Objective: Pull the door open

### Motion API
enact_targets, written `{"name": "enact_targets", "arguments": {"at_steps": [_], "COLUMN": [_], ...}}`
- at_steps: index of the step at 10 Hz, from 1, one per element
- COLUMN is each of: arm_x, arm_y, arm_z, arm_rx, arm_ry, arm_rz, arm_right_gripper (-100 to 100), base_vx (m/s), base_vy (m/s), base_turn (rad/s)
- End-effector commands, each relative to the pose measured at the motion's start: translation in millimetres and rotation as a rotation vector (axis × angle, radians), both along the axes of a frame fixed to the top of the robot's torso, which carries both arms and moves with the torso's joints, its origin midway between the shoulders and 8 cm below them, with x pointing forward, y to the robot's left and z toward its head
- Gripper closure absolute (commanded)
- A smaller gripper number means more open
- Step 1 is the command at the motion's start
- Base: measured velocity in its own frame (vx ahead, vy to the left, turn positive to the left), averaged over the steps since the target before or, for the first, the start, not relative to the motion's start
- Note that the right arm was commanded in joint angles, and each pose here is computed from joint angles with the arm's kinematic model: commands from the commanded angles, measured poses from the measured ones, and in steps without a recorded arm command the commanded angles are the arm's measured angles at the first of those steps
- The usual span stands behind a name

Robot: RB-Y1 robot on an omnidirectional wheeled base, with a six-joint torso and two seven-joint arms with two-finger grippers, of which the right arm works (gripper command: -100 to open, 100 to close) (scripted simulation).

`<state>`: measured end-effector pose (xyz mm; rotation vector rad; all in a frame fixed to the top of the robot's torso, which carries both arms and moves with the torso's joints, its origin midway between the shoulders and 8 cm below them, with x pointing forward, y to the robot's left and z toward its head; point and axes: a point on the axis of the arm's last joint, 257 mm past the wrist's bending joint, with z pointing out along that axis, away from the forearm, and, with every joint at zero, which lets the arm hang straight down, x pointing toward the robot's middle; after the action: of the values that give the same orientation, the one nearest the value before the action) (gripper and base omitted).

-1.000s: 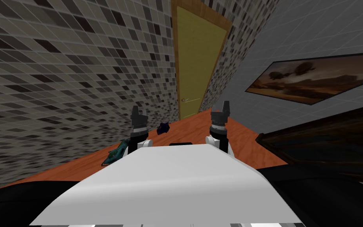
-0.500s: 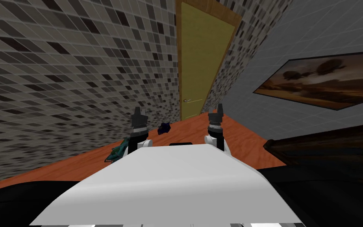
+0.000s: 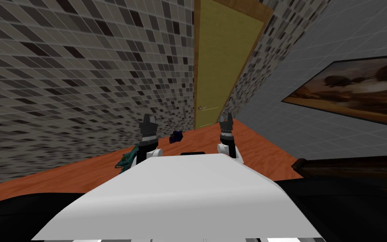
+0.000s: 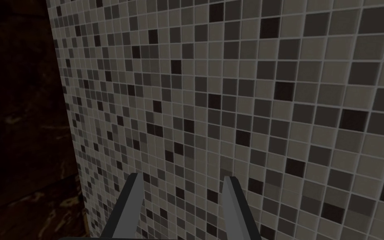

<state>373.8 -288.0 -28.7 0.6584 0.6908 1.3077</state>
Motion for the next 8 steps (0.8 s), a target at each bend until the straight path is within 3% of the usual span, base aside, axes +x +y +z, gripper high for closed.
{"name": "enact_targets", "arguments": {"at_steps": [1, 4, 8], "arm_x": [8.0, 16.4, 36.8], "arm_y": [-3.0, -6.8, -17.8], "arm_z": [-13.8, -30.8, -67.0], "arm_rx": [0.003, 0.007, 0.014], "arm_ry": [0.023, 0.056, 0.122], "arm_rz": [0.004, 0.005, 0.009], "arm_right_gripper": [-100, -100, -100], "base_vx": [0.043, 0.038, 0.053], "base_vy": [-0.036, -0.025, -0.034], "base_turn": [0.113, 0.079, 0.129]}}
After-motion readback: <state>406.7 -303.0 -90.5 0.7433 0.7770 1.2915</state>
